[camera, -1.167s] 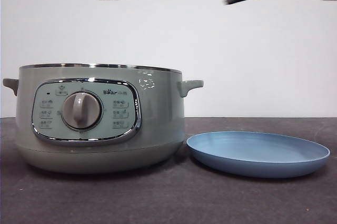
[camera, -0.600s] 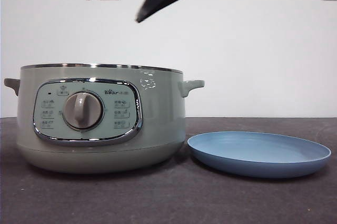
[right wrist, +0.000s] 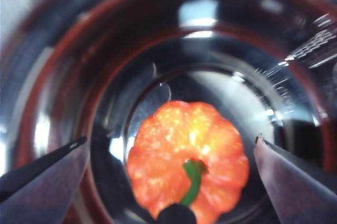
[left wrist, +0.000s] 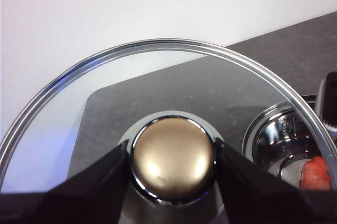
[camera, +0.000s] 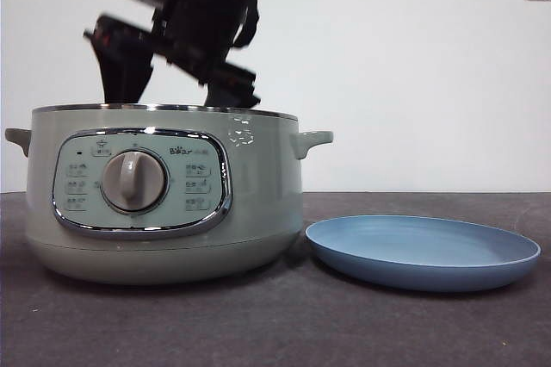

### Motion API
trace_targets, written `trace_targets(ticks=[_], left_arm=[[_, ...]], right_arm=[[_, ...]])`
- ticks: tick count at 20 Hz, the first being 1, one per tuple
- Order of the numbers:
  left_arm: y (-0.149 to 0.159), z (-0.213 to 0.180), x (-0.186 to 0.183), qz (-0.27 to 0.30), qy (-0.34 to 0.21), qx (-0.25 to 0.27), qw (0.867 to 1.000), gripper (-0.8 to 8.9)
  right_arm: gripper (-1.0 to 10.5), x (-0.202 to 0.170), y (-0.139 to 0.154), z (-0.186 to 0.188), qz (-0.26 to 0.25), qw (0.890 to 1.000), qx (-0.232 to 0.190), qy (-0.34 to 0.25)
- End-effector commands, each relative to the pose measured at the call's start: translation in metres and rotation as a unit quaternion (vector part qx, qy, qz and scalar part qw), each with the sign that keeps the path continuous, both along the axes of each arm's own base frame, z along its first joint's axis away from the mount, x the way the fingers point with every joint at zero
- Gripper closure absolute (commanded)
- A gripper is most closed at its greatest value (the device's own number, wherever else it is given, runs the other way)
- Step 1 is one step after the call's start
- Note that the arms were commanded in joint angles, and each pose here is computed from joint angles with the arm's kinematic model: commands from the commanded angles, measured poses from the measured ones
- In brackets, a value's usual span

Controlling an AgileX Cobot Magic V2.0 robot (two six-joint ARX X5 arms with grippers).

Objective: Take the pumpkin out from the steamer,put the pumpkin in the blue plate,close the lid

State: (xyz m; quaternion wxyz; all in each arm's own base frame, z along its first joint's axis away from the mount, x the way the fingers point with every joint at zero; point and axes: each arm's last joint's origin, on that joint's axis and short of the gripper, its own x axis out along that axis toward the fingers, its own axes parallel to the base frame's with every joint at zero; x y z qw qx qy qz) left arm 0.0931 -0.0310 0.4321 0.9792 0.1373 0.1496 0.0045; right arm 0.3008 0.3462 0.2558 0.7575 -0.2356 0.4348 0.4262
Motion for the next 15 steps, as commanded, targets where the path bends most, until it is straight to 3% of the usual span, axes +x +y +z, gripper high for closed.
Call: trace_targets(ticks=[1, 5, 6, 8, 11, 15], left_arm=[[0.003, 0.008, -0.004, 0.004, -0.028, -0.007, 1.0, 8.23], [0.003, 0.008, -0.004, 0.004, -0.027, -0.006, 1.0, 8.23], [0.003, 0.008, -0.004, 0.004, -0.027, -0.006, 1.0, 8.23], [0.003, 0.008, -0.004, 0.004, -0.027, -0.006, 1.0, 8.23], [0.003, 0.008, -0.004, 0.004, -0.027, -0.006, 1.0, 8.23], [-0.002, 0.006, 0.003, 0.0, -0.019, -0.004, 1.0, 8.23]], right_arm=[[3.5, 0.003, 0.005, -0.019, 0.006, 1.0, -0.017, 0.012], [3.6, 0.007, 0.004, -0.026, 0.003, 1.0, -0.024, 0.018], [5.2, 0.007, 0.004, -0.026, -0.001, 1.0, -0.026, 0.018], [9.7, 0.008, 0.003, -0.026, -0.012, 0.999, -0.039, 0.004], [9.5, 0.005, 0.0, -0.016, -0.013, 0.999, -0.032, -0.001], [9.5, -0.016, -0.028, 0.048, -0.018, 1.0, -0.009, -0.023]])
